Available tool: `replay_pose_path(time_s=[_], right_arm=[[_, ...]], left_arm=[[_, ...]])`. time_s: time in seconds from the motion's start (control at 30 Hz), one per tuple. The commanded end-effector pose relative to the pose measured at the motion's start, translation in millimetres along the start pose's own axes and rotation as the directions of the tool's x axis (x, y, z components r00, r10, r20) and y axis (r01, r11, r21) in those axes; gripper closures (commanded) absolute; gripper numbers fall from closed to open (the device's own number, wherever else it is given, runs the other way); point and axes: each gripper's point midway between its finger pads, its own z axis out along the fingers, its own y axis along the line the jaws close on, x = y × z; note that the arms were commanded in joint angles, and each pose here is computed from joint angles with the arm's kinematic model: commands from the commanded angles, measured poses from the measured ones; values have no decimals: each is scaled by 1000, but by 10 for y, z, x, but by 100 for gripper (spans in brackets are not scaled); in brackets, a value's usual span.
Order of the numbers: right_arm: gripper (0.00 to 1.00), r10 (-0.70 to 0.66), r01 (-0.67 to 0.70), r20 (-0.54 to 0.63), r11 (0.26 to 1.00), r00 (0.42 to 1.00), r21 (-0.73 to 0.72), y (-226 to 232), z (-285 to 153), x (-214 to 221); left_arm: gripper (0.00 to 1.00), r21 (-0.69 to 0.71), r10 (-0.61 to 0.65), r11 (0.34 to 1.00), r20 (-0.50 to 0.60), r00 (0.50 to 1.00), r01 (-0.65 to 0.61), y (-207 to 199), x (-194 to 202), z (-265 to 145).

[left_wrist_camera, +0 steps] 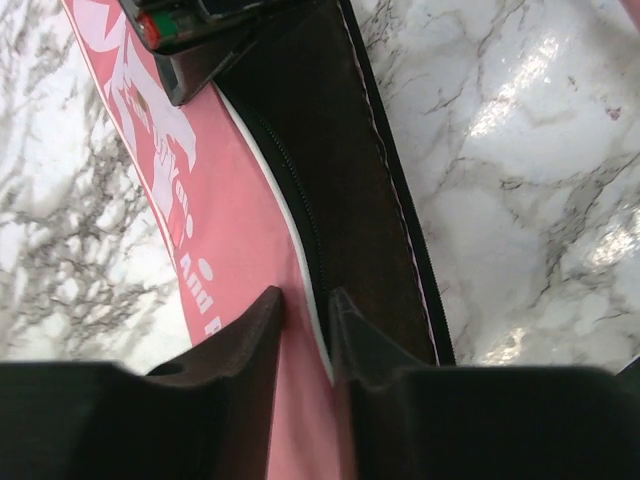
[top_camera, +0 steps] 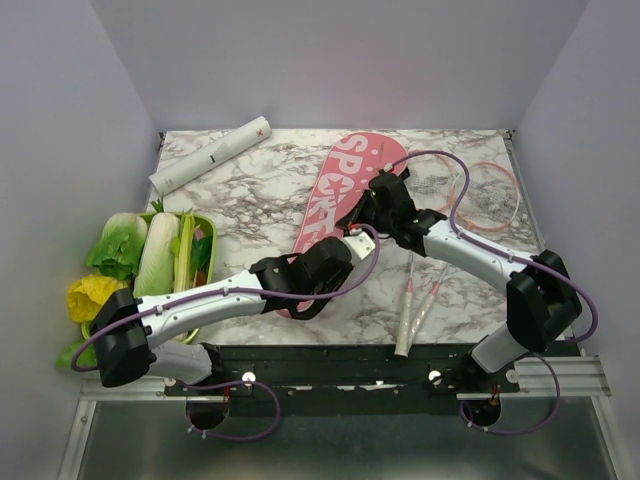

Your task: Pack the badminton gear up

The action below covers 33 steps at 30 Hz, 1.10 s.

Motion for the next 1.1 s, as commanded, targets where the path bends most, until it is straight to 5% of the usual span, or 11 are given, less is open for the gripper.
replay_pose_path(time_s=[0.0,0.07,0.43,0.57,0.73,1.07], right_arm=[[100,-27,27,8,999,1000,-20,107,-1,-46],[100,-31,32,8,999,999,-16,92,6,-44],[99,-70,70,-36,998,997,-11,31,146,49],[54,-84,84,-24,996,996,13,-126,102,-34],[46,-96,94,44,994,994,60,-399,-259,-268],[39,-187,124,120,905,975,406,-1406,-856,-558]], left_arm=[[79,-25,0,1000,-21,1000,0,9,94,26],[93,-10,-3,1000,-35,999,2,-28,137,40],[100,39,-34,999,-93,995,38,-211,332,187],[100,14,-110,994,-97,989,111,-122,357,252],[100,-3,-271,962,-98,958,272,-2,467,328],[100,49,-559,826,-44,828,561,-23,457,610]])
